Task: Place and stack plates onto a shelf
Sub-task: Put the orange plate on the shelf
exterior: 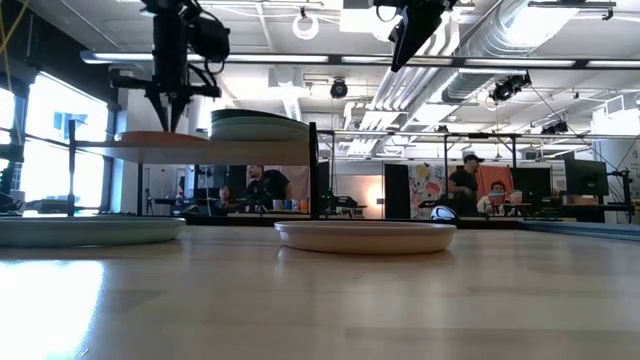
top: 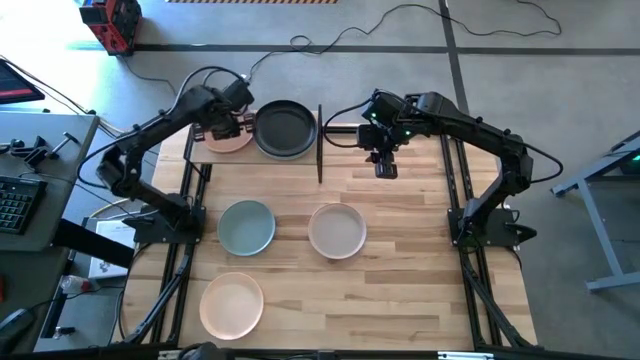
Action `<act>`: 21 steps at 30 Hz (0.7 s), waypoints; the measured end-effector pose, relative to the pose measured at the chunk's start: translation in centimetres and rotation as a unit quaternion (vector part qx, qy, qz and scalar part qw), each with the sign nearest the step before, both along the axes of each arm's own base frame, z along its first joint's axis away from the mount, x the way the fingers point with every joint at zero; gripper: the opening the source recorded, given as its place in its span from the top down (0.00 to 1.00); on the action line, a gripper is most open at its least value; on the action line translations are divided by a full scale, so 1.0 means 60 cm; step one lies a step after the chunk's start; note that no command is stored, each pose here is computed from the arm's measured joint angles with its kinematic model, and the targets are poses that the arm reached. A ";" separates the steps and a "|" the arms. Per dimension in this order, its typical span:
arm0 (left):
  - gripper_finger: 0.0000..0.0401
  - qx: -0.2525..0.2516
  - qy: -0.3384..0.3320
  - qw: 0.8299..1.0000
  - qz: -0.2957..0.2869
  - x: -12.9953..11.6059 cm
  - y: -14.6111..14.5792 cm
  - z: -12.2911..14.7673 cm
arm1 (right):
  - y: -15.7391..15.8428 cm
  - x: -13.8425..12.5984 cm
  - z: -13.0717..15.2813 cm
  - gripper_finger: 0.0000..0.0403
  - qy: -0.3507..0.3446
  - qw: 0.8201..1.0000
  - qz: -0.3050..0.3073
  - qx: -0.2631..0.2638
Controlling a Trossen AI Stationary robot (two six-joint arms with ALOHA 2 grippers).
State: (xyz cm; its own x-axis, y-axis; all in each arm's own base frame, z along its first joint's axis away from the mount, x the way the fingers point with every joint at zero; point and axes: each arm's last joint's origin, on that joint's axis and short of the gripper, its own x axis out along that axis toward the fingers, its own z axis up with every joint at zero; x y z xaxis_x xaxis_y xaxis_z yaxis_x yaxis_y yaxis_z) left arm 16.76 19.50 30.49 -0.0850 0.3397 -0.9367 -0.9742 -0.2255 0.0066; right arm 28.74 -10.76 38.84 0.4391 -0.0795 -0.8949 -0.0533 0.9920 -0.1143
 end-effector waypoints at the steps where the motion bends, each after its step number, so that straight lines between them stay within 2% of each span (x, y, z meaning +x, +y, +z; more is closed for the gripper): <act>1: 0.92 -0.006 0.002 1.000 -0.001 0.002 0.002 -0.004 | 0.000 0.000 0.000 0.67 0.000 1.000 0.000 0.000; 8: 0.92 -0.053 0.022 0.998 -0.016 0.006 0.003 -0.020 | 0.000 0.000 0.000 0.67 0.000 1.000 0.000 0.000; 21: 0.92 -0.109 0.044 0.993 -0.020 -0.004 -0.010 -0.023 | 0.000 0.000 0.000 0.67 0.001 1.000 0.002 -0.001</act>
State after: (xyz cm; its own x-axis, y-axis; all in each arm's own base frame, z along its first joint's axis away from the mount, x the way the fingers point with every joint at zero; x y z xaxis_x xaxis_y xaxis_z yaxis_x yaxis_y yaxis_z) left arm 16.51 18.89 29.13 -0.1611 0.1350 -0.9777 -0.9757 -0.1706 0.1372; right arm 28.73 -10.76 38.84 0.4384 -0.0793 -0.8953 -0.0568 0.9917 -0.1157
